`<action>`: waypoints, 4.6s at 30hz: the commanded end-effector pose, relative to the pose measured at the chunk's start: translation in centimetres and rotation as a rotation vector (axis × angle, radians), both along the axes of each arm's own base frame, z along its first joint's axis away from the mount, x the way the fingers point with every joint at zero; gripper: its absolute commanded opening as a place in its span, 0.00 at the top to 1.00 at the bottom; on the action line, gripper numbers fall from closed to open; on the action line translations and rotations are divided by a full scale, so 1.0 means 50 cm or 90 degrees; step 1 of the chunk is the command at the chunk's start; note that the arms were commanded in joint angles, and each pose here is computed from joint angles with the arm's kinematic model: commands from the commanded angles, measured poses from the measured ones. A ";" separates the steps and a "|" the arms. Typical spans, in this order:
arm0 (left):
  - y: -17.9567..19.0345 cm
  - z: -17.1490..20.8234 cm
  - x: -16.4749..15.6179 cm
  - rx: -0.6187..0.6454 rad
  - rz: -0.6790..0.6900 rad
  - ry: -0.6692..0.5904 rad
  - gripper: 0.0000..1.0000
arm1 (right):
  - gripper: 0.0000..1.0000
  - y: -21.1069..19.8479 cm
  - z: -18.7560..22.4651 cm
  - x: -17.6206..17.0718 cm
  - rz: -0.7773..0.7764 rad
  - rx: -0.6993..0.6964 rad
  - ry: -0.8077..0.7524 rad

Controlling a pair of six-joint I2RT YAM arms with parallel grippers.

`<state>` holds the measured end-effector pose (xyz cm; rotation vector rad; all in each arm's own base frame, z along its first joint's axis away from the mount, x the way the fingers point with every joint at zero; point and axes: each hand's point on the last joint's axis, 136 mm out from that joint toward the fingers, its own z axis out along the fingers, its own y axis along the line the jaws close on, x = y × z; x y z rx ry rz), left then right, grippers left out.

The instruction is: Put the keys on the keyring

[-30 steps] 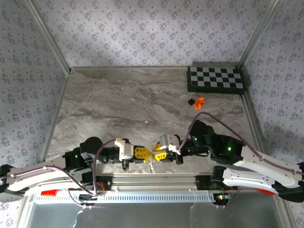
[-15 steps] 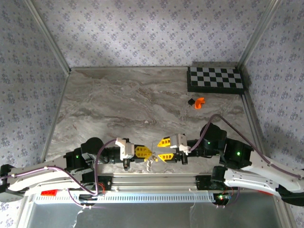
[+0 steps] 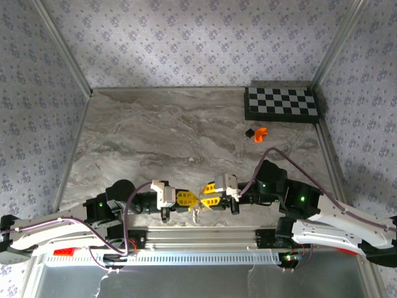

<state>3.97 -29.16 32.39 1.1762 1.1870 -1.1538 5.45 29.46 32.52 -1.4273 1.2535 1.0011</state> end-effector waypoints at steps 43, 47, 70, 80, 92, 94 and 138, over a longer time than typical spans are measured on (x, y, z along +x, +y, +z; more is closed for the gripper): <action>0.004 -0.018 0.064 0.133 0.113 -0.018 0.69 | 1.00 -0.003 -0.035 0.064 -0.071 -0.252 -0.031; -0.002 -0.022 0.066 0.135 0.113 -0.019 0.71 | 1.00 -0.001 -0.035 0.065 -0.071 -0.253 -0.033; -0.004 0.006 0.054 0.067 0.094 -0.020 1.00 | 0.79 0.008 -0.035 0.045 -0.058 -0.234 0.011; 0.010 0.030 0.029 0.010 0.059 -0.023 1.00 | 0.72 -0.006 -0.026 0.037 -0.048 -0.153 0.058; 0.019 0.038 0.015 -0.016 0.036 -0.018 1.00 | 0.77 -0.003 -0.003 0.025 -0.003 -0.101 0.078; 0.019 0.038 0.014 -0.017 0.035 -0.018 1.00 | 0.77 0.003 -0.006 0.017 0.014 -0.104 0.088; 0.010 0.086 -0.025 -0.100 -0.042 -0.024 1.00 | 0.92 0.001 -0.026 -0.007 0.046 -0.074 0.058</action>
